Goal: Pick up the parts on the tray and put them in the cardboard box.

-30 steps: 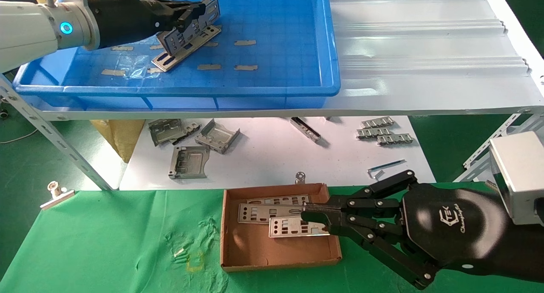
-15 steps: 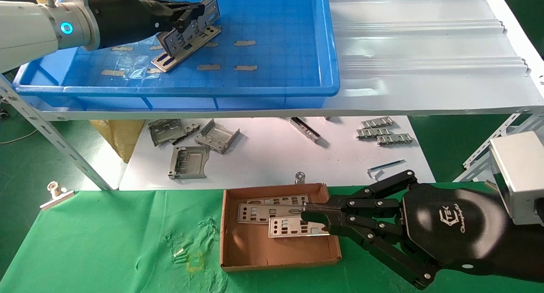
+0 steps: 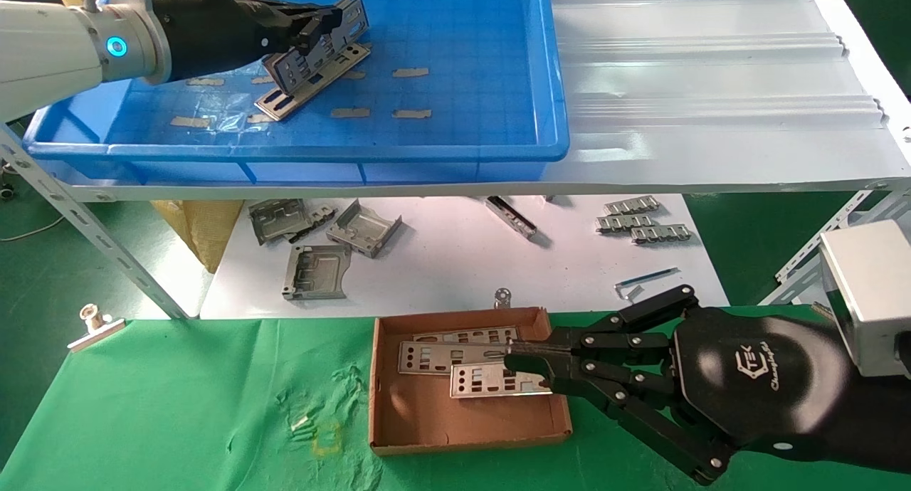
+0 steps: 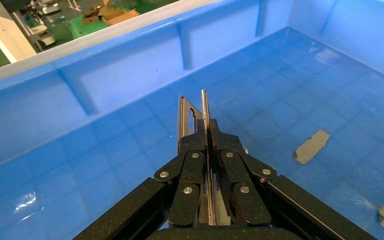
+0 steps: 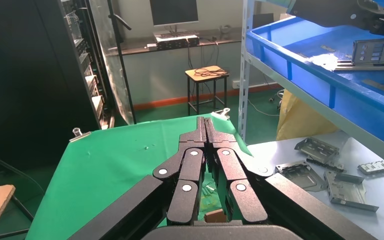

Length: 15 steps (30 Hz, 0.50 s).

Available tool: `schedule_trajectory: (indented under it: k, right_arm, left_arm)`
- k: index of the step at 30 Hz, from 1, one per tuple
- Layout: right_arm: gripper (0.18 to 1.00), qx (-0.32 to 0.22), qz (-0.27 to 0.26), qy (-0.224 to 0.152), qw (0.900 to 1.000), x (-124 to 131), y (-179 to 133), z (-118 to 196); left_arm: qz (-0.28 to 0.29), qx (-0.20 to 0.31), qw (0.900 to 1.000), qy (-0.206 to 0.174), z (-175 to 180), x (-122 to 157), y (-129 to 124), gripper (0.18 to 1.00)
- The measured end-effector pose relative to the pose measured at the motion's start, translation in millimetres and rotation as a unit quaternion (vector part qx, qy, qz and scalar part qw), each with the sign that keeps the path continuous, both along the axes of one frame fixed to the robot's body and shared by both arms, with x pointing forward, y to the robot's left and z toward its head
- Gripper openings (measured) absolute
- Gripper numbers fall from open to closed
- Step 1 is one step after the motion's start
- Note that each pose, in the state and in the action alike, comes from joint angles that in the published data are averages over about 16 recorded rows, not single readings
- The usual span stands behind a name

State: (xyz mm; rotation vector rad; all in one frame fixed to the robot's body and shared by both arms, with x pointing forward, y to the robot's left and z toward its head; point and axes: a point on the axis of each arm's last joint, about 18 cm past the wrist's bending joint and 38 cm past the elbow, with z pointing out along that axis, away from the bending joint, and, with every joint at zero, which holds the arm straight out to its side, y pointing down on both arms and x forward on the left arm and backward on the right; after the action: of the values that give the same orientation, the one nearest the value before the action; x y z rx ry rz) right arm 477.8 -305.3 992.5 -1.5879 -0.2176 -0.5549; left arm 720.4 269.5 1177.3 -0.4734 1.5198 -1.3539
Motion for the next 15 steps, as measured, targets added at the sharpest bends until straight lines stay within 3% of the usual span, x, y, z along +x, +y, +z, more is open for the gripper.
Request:
schedule_trajectory:
  k: [15]
  right_arm:
    - [0.191,0.000,0.000,0.000,1.000,0.0,0.0,0.0]
  left_arm:
    - [-0.006,-0.012,0.9997,-0.018,15.3,-6.5,1.0,0.194]
